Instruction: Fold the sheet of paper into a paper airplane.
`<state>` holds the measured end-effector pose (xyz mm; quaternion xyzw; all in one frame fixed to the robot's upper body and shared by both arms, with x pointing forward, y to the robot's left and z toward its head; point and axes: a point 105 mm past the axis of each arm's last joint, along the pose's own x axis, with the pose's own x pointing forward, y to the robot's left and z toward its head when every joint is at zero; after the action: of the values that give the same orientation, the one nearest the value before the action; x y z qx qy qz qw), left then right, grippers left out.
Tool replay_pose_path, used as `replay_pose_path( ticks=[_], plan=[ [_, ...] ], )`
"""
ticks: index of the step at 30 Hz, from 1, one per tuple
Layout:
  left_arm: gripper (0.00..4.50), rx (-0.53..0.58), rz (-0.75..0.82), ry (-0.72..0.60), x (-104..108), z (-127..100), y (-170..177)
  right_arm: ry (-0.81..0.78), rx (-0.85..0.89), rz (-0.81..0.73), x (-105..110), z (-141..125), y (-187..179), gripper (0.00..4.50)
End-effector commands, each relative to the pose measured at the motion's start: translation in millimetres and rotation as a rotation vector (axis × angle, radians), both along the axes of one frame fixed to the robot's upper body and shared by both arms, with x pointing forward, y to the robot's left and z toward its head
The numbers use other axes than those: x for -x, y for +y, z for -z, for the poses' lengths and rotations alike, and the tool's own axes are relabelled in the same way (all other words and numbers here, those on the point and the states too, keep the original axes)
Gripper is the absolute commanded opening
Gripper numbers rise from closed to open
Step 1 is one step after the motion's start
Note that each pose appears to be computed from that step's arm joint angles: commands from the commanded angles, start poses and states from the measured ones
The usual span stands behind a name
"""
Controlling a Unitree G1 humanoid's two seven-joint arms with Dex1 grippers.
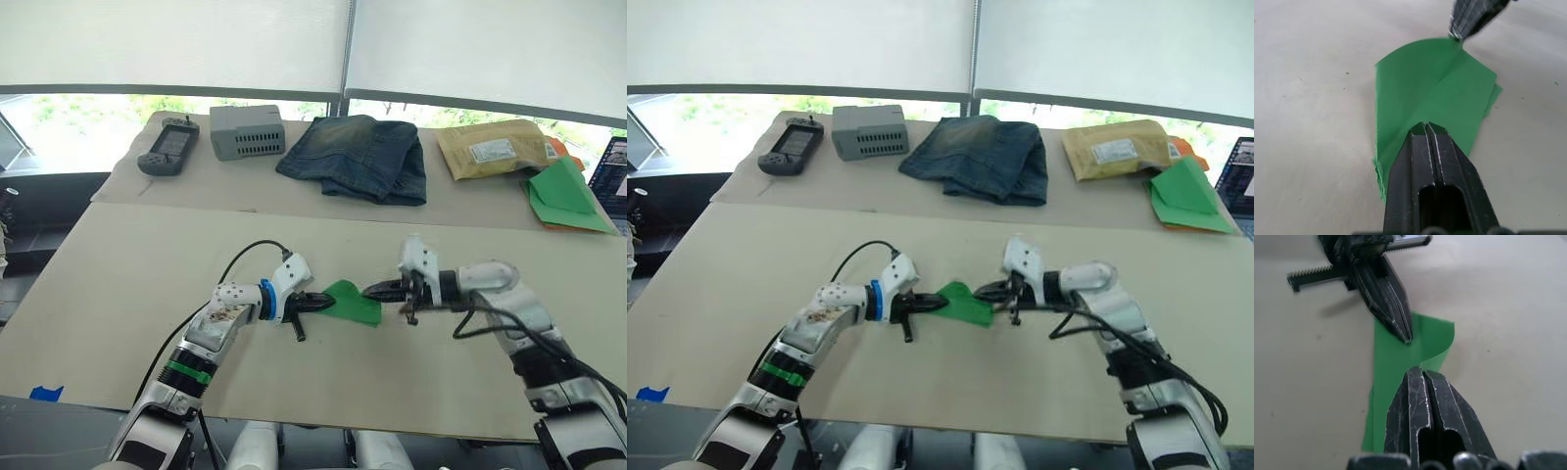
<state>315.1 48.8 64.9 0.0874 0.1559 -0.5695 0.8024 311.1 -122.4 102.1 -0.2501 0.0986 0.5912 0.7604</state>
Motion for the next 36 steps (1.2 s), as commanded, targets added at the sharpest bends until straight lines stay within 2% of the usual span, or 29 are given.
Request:
replay_pose_path(
  ticks=[1,7,19,27,32,36],
  plan=[
    [0.0,-0.055,-0.01,0.063,5.5,19.1,4.6,-0.135,0.047,0.0,0.2,-1.8,-6.7,0.03],
    [0.0,-0.056,-0.001,0.064,6.7,18.2,4.5,-0.185,0.084,0.016,4.2,9.5,-12.5,0.03],
    [0.0,-0.071,0.017,0.063,12.5,15.4,10.6,-0.251,0.129,0.05,11.5,12.5,-17.5,0.03],
    [0.0,-0.071,0.021,0.064,11.7,14.0,9.6,-0.183,0.095,0.11,20.8,31.4,-19.6,0.03],
    [0.0,-0.076,0.016,0.063,8.9,12.5,14.5,-0.187,0.12,0.068,24.7,35.4,-15.5,0.03],
    [0.0,-0.002,-0.028,0.046,-3.5,-7.7,25.7,-0.189,0.159,0.027,27.7,41.6,-15.4,0.03]
  ],
)
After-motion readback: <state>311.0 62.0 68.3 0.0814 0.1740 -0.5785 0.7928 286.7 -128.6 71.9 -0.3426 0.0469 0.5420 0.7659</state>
